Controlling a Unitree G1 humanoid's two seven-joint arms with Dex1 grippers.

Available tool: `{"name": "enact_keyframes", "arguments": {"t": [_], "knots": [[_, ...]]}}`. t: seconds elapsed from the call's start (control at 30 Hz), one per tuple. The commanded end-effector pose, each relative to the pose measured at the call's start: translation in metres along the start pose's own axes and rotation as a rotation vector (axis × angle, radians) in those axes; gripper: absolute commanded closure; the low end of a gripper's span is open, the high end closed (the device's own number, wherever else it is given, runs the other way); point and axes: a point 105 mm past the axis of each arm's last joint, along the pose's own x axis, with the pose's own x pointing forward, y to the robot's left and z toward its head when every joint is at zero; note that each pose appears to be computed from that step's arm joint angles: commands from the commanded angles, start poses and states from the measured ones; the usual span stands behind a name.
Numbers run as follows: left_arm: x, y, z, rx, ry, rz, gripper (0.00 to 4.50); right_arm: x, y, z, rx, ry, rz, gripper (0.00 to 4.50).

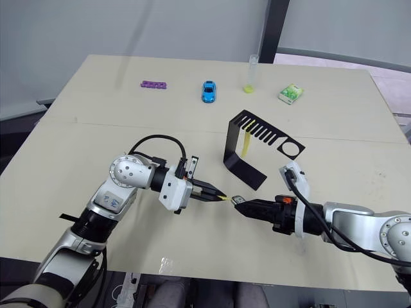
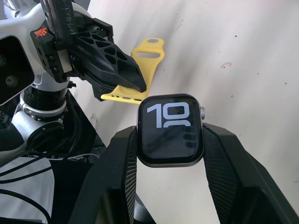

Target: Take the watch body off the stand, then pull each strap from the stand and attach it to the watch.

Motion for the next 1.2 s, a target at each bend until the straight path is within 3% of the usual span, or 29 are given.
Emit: {"name": "enact_keyframes", "arguments": {"t": [0.03,1.2], "knots": [[0.006,0.002,0.008,0.020,-0.031,0.012,4.50,0.000,0.012,0.004,-0.010,-0.023,0.064,2.99],[0.020,0.007,0.009,0.013,-0.047,0.037,4.50,0.006,0.019,0.008,-0.039,-0.027,0.084,2.99]]}}
